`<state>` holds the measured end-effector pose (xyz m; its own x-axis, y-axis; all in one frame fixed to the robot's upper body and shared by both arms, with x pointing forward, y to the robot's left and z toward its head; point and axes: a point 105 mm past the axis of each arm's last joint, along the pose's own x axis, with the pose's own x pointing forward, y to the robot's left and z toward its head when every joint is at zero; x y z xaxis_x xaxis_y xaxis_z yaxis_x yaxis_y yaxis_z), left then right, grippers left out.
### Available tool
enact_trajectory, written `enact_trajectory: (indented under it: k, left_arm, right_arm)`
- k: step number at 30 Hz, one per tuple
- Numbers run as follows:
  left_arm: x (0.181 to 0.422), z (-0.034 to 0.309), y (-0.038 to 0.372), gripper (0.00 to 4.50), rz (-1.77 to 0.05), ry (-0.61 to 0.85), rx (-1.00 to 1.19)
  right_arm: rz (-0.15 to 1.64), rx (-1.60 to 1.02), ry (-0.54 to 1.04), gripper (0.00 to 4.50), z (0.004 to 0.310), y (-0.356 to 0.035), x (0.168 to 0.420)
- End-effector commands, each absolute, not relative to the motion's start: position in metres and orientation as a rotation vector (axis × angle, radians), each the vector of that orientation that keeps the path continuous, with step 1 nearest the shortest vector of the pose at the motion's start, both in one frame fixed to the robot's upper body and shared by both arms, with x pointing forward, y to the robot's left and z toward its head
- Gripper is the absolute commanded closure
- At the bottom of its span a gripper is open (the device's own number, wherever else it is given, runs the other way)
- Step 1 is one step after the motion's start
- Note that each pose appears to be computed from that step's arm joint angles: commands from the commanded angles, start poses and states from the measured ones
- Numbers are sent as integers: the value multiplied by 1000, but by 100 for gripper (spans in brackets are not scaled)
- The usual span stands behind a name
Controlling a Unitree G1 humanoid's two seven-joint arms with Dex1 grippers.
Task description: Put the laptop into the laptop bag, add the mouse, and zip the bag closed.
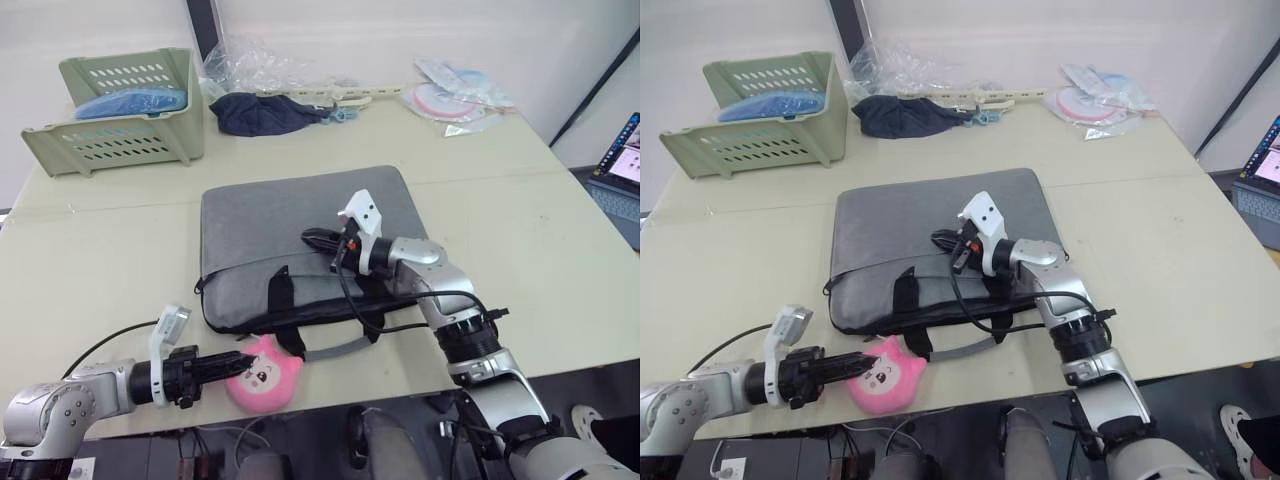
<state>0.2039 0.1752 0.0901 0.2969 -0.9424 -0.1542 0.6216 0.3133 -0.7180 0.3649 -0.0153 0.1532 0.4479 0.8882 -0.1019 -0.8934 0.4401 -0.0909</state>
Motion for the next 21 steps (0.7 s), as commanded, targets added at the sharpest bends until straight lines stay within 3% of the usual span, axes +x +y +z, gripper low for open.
enact_trajectory:
  k: [1,13,21]
  left_arm:
    - [198,93,165,444,-1196,632,-628]
    - [207,119,166,444,-1235,474,-732]
    - [202,110,160,444,-1245,516,-733]
  right_arm:
    - [1086,-143,186,450,115,-17,362]
    - [1083,-144,184,450,115,-18,363]
    - [1081,-145,183,450,115,-18,364]
